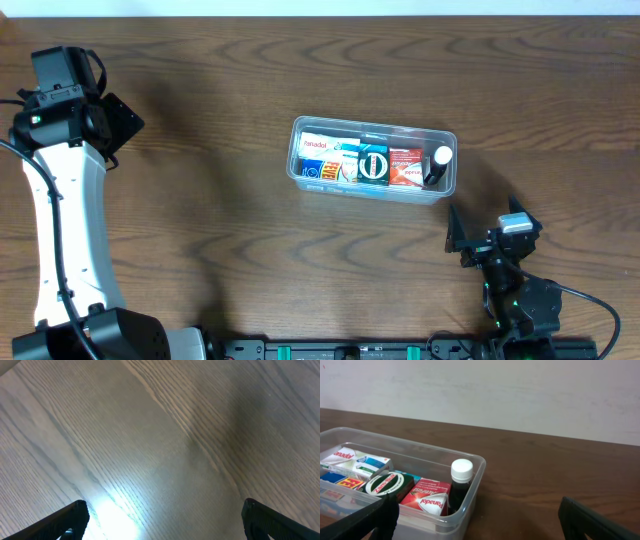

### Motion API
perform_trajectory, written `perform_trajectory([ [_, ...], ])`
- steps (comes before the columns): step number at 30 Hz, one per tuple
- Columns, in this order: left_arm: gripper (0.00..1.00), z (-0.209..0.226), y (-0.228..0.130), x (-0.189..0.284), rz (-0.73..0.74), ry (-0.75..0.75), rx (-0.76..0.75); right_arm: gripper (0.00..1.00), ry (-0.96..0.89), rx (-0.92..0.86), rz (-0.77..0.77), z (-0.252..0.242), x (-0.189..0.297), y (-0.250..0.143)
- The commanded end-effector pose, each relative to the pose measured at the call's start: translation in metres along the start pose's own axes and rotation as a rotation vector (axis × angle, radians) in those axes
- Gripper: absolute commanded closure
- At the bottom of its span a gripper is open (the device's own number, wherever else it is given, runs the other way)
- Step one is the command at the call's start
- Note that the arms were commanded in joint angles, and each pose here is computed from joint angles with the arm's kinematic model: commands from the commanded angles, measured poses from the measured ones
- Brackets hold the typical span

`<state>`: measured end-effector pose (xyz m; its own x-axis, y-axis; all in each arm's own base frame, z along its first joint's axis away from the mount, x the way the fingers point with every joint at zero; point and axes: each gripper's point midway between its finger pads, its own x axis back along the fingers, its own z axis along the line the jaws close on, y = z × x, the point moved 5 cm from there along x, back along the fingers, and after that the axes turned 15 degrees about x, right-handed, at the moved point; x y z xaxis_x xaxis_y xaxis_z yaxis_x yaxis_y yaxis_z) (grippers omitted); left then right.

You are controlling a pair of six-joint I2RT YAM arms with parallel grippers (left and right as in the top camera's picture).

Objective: Pack container

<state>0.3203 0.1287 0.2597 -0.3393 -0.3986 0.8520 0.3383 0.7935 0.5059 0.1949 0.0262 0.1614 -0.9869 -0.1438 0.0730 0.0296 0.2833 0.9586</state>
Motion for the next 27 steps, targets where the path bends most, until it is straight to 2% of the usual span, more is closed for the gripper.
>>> perform_trajectory([
  [1,0.02,0.0,0.002,-0.001,0.001,0.005,0.007,0.01,-0.009,0.019,0.002,-0.002,0.0,-0.001],
  [9,0.02,-0.002,-0.001,-0.002,0.004,0.002,-0.002,0.01,-0.009,0.019,0.002,-0.002,0.0,-0.001],
  [16,0.02,0.013,-0.012,0.006,0.0,0.007,-0.003,0.01,-0.009,0.019,0.002,-0.002,0.0,-0.001],
  [22,0.02,0.049,-0.058,0.0,0.02,0.023,-0.027,0.01,-0.009,0.019,0.002,-0.002,0.0,-0.001],
  [27,0.02,0.078,-0.095,-0.015,-0.033,-0.045,0.0,0.01,-0.009,0.019,0.002,-0.002,0.0,-0.001],
])
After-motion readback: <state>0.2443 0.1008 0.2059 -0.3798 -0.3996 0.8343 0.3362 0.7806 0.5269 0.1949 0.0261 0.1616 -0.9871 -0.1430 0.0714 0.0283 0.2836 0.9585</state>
